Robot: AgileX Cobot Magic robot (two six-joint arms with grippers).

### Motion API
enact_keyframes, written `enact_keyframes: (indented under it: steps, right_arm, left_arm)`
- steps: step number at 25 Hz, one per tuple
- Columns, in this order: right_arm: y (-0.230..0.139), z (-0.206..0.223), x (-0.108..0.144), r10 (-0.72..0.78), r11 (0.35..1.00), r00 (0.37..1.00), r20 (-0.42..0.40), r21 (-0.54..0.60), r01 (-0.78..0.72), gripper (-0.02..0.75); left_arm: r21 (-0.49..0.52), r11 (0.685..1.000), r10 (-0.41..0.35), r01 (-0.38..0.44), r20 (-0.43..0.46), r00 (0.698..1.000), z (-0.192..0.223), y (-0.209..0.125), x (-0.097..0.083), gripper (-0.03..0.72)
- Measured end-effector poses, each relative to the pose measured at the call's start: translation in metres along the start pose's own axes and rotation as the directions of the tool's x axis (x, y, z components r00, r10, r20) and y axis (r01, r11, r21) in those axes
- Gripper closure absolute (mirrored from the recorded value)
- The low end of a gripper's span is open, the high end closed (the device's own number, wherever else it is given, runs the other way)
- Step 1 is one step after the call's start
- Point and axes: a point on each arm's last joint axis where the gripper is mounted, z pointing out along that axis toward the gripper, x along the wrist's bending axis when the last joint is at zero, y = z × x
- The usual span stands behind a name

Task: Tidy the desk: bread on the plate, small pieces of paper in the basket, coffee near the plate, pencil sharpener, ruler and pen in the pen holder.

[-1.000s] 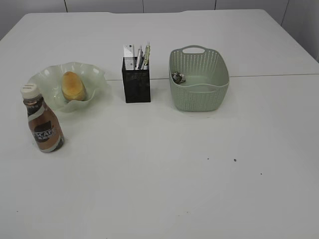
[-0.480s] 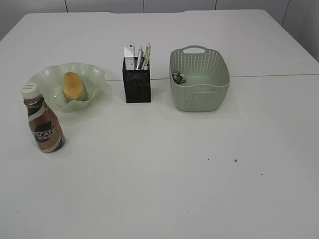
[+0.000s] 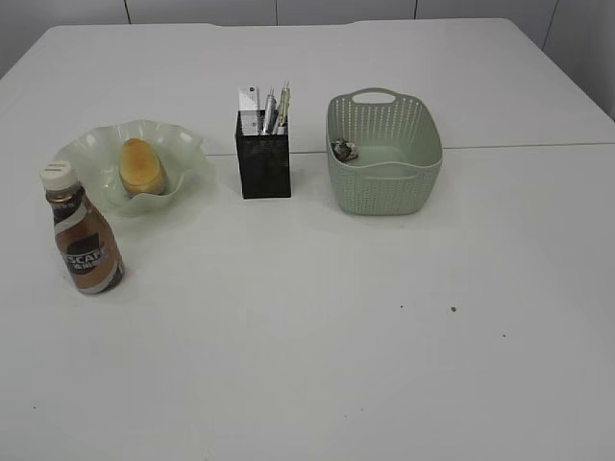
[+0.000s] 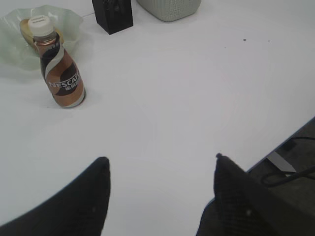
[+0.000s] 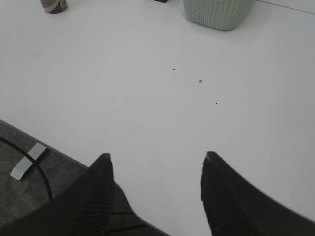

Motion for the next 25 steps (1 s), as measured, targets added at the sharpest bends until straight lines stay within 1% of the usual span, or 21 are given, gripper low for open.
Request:
enact_keyframes:
  steps: [3,5,9,11,13,16,25]
  right_arm:
    - [0.0001,0.0001,0.0002,0.010,1.000,1.000,0.016,0.001,-0.010,0.320]
    - [0.0003,0.0004,0.0007,0.033,0.999,0.998,0.053,0.001,-0.033,0.320]
    - [0.0009,0.0013,0.0019,0.096,0.995,0.983,0.156,-0.002,-0.097,0.320]
    - [0.0011,0.0016,0.0023,0.115,0.993,0.976,0.186,-0.004,-0.116,0.320]
    - [0.0012,0.0017,0.0024,0.122,0.992,0.973,0.198,-0.005,-0.123,0.320]
    - [0.0012,0.0018,0.0024,0.123,0.992,0.972,0.201,-0.005,-0.125,0.320]
    - [0.0012,0.0018,0.0024,0.124,0.992,0.972,0.201,-0.005,-0.125,0.320]
  left_arm:
    - [0.000,1.000,-0.008,0.008,-0.007,1.000,0.0001,0.0000,-0.0004,0.202]
    - [-0.003,0.999,-0.033,0.033,-0.029,0.999,0.0004,0.0003,-0.0019,0.202]
    - [-0.016,0.994,-0.110,0.109,-0.149,0.983,0.0016,0.0010,-0.0038,0.202]
    - [-0.027,0.989,-0.147,0.145,-0.213,0.966,0.0023,0.0013,-0.0043,0.202]
    - [-0.034,0.986,-0.169,0.166,-0.247,0.954,0.0028,0.0016,-0.0048,0.203]
    - [-0.038,0.984,-0.178,0.174,-0.255,0.950,0.0030,0.0018,-0.0053,0.210]
    - [-0.038,0.984,-0.180,0.176,-0.250,0.951,0.0031,0.0019,-0.0057,0.212]
